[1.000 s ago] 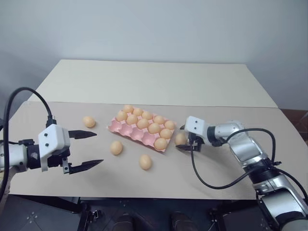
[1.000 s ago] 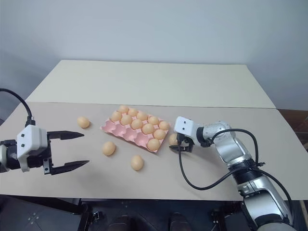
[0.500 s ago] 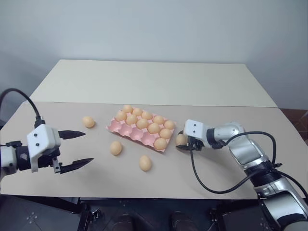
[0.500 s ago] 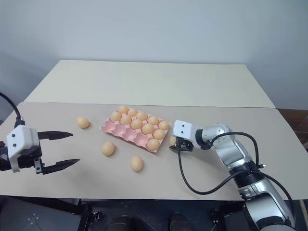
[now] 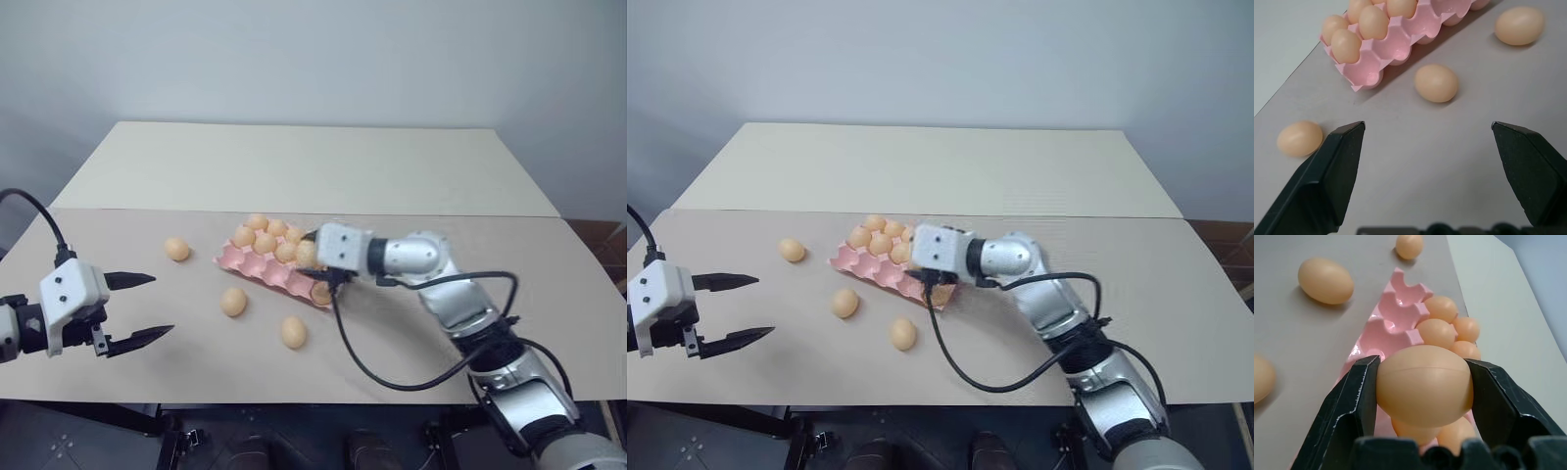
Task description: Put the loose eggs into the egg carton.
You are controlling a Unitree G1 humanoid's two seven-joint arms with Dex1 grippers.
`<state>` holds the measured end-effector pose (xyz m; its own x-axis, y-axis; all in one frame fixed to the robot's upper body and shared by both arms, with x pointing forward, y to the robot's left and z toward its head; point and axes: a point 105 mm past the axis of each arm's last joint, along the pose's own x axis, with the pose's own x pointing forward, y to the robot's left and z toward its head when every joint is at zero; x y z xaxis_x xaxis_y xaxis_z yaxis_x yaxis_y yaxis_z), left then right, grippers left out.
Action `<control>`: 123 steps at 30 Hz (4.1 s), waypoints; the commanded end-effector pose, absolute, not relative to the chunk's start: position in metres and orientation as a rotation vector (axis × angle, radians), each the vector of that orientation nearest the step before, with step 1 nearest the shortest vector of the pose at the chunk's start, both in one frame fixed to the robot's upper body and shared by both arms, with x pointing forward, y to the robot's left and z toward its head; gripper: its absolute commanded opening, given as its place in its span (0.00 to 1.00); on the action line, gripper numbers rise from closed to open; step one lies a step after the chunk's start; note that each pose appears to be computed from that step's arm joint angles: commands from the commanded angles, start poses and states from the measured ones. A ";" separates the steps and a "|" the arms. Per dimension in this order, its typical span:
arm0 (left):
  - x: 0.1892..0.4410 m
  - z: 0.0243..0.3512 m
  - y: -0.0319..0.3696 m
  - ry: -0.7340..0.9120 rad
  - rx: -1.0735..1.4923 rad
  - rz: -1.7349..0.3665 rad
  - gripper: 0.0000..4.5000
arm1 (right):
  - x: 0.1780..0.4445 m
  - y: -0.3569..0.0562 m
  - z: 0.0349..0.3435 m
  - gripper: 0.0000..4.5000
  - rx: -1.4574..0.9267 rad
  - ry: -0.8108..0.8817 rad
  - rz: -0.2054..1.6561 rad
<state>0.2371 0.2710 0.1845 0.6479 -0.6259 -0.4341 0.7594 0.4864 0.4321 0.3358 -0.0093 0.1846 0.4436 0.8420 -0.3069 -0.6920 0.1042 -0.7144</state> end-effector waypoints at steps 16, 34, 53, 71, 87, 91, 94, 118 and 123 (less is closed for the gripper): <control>0.234 0.192 0.270 0.195 0.680 -0.827 1.00 | 0.336 0.006 0.179 1.00 -0.978 -0.295 1.125; 0.228 0.197 0.253 0.154 0.625 -0.930 1.00 | 0.273 -0.063 0.201 1.00 -0.732 -0.061 1.282; 0.223 0.193 0.251 0.173 0.637 -0.972 1.00 | 0.242 -0.112 0.191 1.00 -0.821 0.072 1.275; 0.225 0.188 0.249 0.195 0.640 -0.984 1.00 | 0.268 -0.009 0.154 1.00 -0.761 0.053 1.400; 0.221 0.186 0.250 0.203 0.640 -0.953 1.00 | 0.280 0.016 0.126 1.00 -0.805 0.103 1.403; 0.222 0.187 0.252 0.207 0.644 -0.943 1.00 | 0.276 0.015 0.126 0.87 -0.802 0.110 1.428; 0.223 0.188 0.253 0.203 0.648 -0.936 1.00 | 0.276 0.013 0.125 0.63 -0.812 0.116 1.430; 0.224 0.186 0.258 0.215 0.634 -0.914 1.00 | 0.339 0.061 0.203 0.55 -0.790 -0.348 1.066; 0.220 0.186 0.262 0.226 0.633 -0.900 1.00 | 0.338 0.059 0.195 0.55 -0.856 -0.407 1.099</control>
<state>0.2211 0.2596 0.1769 0.5897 -0.6713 -0.4490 0.8062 0.4567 0.3760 0.3430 0.0565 0.1807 0.4517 0.8764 -0.1669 -0.6477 0.1935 -0.7369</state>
